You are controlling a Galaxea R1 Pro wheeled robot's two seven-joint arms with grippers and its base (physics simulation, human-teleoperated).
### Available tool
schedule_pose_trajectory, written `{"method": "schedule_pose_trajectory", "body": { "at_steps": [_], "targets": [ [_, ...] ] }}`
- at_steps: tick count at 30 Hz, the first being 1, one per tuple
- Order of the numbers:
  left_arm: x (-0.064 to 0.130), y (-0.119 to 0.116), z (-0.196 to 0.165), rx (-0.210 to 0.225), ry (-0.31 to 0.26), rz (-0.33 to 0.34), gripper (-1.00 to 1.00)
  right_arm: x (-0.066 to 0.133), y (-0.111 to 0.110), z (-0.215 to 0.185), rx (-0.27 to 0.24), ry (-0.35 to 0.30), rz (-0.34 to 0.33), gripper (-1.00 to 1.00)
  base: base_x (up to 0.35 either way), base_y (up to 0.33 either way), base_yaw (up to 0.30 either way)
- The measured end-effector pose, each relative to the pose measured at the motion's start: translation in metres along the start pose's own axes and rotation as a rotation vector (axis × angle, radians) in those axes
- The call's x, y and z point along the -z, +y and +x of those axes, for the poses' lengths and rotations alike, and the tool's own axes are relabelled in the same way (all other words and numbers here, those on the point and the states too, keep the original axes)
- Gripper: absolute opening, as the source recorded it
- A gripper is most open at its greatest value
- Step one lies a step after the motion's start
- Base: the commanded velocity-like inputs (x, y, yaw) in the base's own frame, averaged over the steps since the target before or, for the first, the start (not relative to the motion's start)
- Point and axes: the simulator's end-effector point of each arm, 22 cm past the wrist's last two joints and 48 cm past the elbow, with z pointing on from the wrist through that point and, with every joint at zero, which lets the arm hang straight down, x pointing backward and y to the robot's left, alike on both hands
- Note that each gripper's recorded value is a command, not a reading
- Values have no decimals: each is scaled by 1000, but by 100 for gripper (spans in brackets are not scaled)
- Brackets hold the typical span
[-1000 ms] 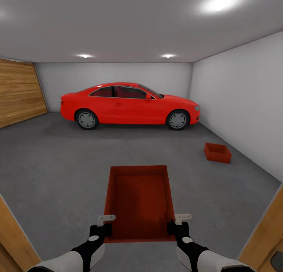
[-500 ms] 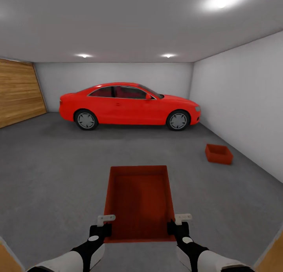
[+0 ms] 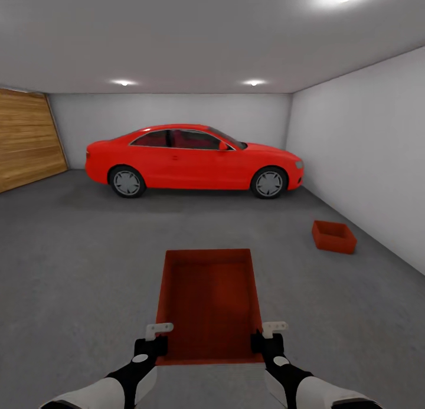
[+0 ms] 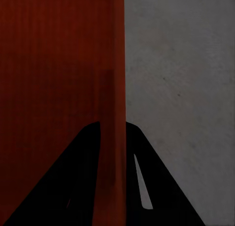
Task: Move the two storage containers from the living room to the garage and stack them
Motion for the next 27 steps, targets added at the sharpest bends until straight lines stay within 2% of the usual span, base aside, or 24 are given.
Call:
{"method": "schedule_pose_trajectory", "body": {
  "at_steps": [27],
  "targets": [
    [0,0,0,0,1,0,-100,0,0,0,0,1,0,-100,321,0,0]
  ]
}}
